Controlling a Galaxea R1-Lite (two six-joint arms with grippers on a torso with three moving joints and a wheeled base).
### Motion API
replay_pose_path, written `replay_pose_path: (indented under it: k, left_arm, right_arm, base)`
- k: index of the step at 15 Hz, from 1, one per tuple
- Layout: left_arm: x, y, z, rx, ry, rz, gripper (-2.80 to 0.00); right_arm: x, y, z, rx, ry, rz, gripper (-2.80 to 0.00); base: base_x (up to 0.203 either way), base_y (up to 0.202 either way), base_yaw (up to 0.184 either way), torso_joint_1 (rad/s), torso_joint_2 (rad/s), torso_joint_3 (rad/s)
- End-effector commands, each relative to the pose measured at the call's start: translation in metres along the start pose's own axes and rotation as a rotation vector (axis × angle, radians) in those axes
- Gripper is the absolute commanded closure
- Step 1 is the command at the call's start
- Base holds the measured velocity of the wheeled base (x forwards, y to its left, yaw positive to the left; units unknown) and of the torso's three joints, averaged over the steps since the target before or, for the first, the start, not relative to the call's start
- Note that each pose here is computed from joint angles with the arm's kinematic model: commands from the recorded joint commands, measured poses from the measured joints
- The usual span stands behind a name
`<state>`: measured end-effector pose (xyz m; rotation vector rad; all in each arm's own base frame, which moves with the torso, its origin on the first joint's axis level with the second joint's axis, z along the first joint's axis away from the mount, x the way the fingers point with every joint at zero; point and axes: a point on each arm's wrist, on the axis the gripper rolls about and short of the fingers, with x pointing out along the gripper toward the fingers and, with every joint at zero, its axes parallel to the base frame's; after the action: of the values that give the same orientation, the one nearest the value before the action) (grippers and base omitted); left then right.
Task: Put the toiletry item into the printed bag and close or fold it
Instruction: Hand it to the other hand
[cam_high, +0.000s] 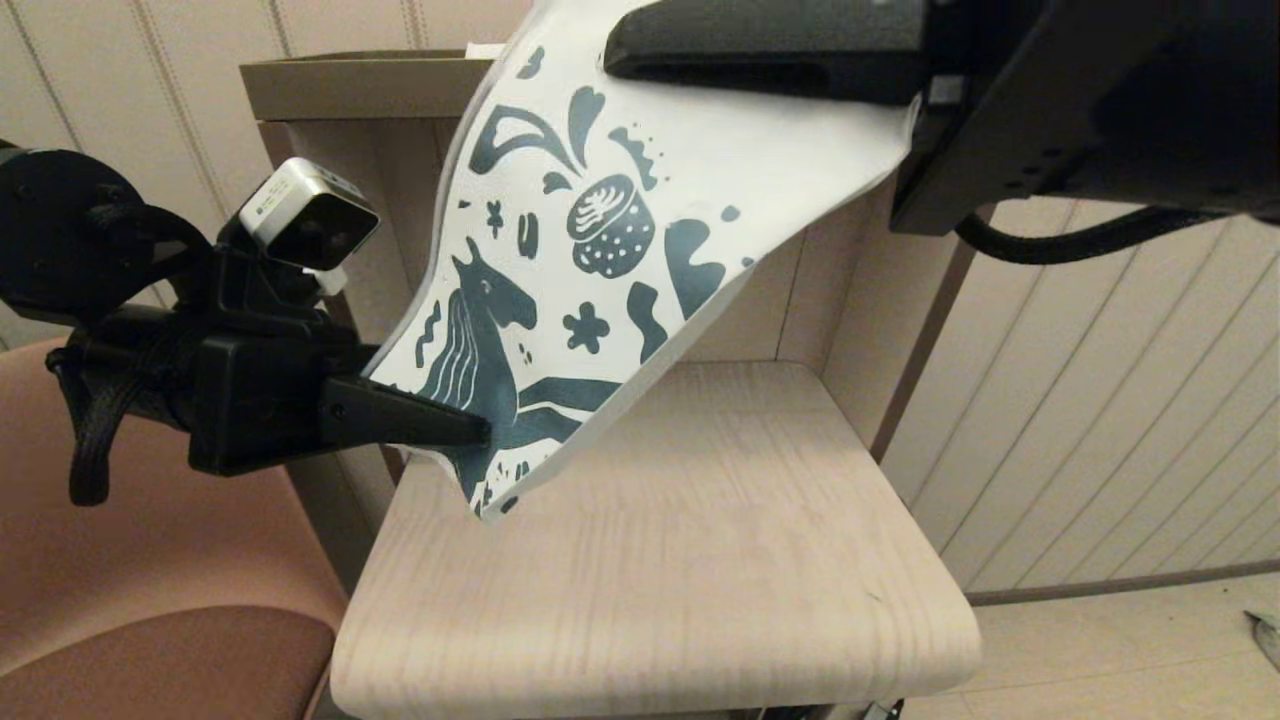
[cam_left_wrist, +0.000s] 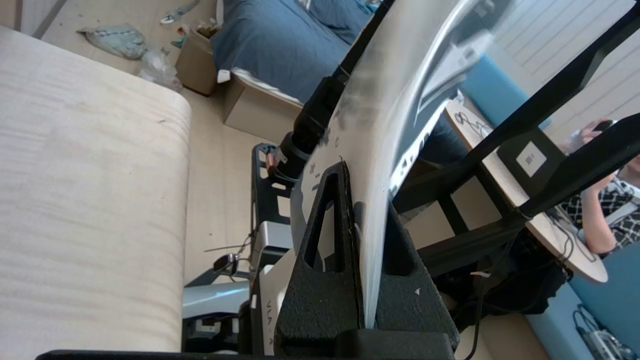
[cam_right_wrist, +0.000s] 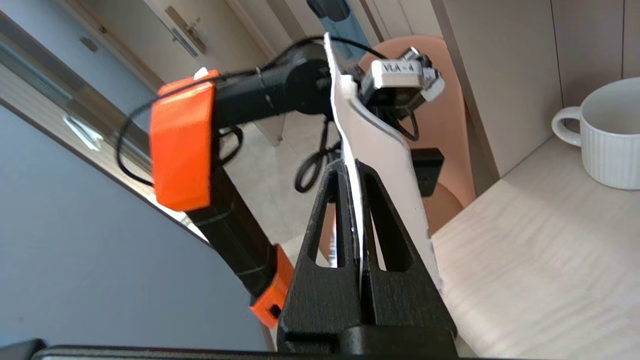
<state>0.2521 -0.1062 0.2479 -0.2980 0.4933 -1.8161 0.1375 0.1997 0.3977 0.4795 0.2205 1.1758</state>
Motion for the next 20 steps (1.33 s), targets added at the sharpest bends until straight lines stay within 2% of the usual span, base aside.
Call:
replay_pose_path:
  k: [1, 3, 4, 9, 12, 15, 17, 20]
  left_arm:
    - [0.0, -0.002, 0.001, 0.004, -0.015, -0.015, 0.0]
    - [0.0, -0.001, 0.0, 0.001, -0.015, -0.015, 0.0]
    - [0.0, -0.002, 0.0, 0.003, -0.015, -0.015, 0.0]
    - [0.0, -0.002, 0.0, 0.007, -0.014, -0.014, 0.0]
    - [0.0, -0.008, 0.001, 0.021, -0.012, -0.012, 0.0]
    - [0.0, -0.009, 0.001, 0.024, -0.007, -0.006, 0.0]
    - [0.0, -0.007, 0.0, 0.021, -0.005, -0.004, 0.0]
    - [0.005, 0.003, -0.004, 0.019, 0.056, 0.035, 0.0]
  right_arm:
    - [0.002, -0.003, -0.004, -0.012, 0.017, -0.006, 0.0]
    - [0.007, -0.006, -0.009, -0.029, 0.034, -0.019, 0.0]
    - [0.007, -0.007, -0.01, -0.041, 0.038, -0.023, -2.8]
    - [0.004, -0.007, -0.011, -0.072, 0.048, -0.019, -2.8]
    - [-0.003, -0.007, -0.014, -0.088, 0.09, -0.041, -2.8]
    - [-0.018, -0.009, -0.018, -0.121, 0.161, -0.09, -2.8]
    - [-0.037, -0.012, -0.011, -0.129, 0.163, -0.148, -2.8]
    - [-0.076, -0.009, 0.0, -0.194, 0.182, -0.236, -2.8]
  base:
    - [0.0, 0.0, 0.0, 0.0, 0.0, 0.0]
    - [0.0, 0.0, 0.0, 0.0, 0.0, 0.0]
    - [0.0, 0.0, 0.0, 0.0, 0.0, 0.0]
    - [0.0, 0.0, 0.0, 0.0, 0.0, 0.0]
    - [0.0, 0.0, 0.0, 0.0, 0.0, 0.0]
    - [0.0, 0.0, 0.0, 0.0, 0.0, 0.0]
    - [0.0, 0.0, 0.0, 0.0, 0.0, 0.0]
    - [0.0, 0.0, 0.0, 0.0, 0.0, 0.0]
